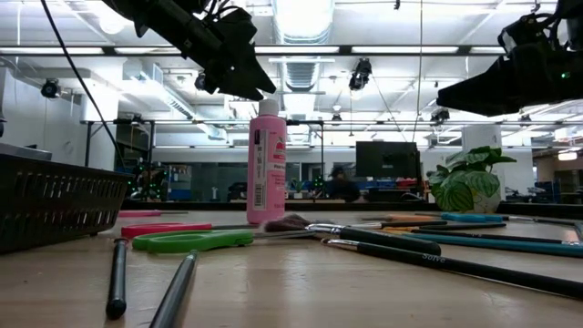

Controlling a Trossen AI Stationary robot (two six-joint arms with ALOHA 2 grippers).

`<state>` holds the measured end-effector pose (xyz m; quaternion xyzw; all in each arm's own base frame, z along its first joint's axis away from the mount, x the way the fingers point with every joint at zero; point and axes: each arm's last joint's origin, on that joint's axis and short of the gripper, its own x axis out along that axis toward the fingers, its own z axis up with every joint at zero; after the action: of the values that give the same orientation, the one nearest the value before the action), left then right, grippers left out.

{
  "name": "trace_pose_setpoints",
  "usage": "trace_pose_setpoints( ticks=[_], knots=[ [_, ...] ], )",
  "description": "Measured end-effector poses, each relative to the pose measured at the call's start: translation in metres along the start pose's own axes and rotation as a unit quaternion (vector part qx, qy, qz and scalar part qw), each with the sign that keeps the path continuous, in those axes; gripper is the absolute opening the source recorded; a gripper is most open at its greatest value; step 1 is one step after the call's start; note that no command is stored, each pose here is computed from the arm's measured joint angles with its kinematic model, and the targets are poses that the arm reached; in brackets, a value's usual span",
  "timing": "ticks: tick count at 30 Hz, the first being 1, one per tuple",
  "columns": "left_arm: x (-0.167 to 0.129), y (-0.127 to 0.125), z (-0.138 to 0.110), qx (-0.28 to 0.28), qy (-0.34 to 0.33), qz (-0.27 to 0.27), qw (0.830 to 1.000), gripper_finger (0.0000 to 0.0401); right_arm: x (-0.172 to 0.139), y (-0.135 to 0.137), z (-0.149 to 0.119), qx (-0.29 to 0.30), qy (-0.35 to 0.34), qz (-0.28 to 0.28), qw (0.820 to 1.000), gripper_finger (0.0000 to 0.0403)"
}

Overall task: Pick & Place Paint Supplies
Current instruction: Put the pink paint bottle into the gray bin

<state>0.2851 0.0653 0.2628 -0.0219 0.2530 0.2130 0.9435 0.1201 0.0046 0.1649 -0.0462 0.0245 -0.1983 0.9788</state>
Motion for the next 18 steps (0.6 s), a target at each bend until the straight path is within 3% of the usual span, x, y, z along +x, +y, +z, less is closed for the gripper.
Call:
trace_pose_setpoints(
  ticks=[13, 18],
  knots=[
    [0.0, 0.0, 0.0001, -0.003, 0.0, 0.0, 1.0, 0.0283, 0.0, 0.0, 0.0002, 0.0, 0.0, 0.0, 1.0, 0.0329],
    [0.0, 0.0, 0.0, -0.049, 0.001, 0.0, 0.999, 0.0283, 0.0, 0.0, 0.0002, 0.0, 0.0, 0.0, 1.0, 0.0329]
  ],
)
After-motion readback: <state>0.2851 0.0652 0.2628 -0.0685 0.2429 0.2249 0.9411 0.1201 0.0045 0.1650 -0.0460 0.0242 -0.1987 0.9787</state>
